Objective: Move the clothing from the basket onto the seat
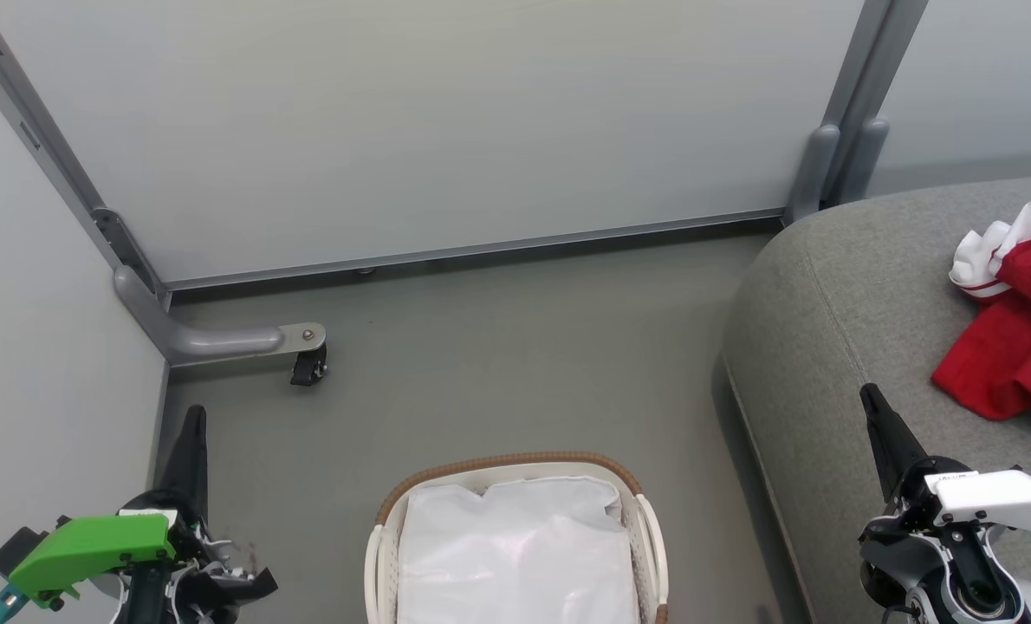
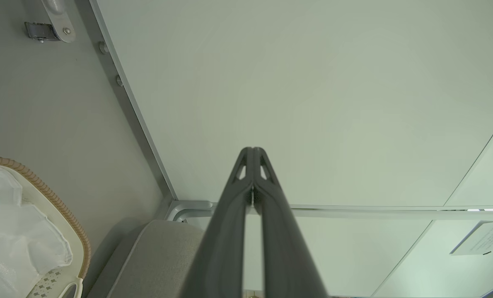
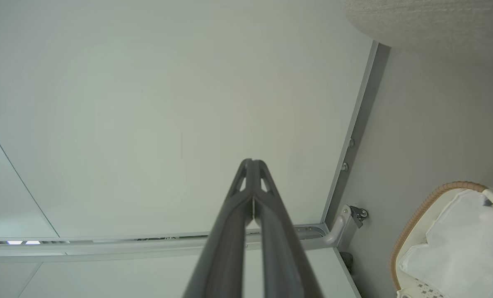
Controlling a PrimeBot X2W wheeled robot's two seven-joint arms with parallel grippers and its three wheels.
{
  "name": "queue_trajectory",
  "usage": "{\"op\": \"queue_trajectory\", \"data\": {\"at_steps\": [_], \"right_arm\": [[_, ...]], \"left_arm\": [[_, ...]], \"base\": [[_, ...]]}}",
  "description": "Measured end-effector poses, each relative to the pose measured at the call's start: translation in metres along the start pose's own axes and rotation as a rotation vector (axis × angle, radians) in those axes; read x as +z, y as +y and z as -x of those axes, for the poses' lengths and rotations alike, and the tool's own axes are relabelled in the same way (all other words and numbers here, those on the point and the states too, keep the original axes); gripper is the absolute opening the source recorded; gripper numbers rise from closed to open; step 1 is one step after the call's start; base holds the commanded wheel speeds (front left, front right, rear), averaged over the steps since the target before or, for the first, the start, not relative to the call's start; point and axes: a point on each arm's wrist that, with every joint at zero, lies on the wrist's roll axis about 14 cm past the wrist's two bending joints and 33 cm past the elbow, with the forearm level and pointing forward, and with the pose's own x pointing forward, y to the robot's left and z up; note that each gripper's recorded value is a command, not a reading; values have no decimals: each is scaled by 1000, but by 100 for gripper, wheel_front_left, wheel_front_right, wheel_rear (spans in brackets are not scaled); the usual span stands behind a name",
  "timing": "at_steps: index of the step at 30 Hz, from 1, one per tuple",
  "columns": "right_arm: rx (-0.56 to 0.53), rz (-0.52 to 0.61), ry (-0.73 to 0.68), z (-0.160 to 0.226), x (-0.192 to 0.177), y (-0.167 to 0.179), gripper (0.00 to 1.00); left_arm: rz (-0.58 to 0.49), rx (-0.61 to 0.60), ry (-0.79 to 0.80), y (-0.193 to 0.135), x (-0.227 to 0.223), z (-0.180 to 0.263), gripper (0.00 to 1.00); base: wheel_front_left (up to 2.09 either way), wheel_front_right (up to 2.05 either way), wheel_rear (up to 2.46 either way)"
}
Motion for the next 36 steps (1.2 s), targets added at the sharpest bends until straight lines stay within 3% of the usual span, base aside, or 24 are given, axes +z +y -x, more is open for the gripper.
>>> {"op": "queue_trajectory", "data": {"at_steps": [36], "right_arm": [[0, 0, 0, 0, 0, 0, 0]], "left_arm": [[0, -3, 0, -1, 0, 0, 0]], "base": [[0, 0, 0]]}}
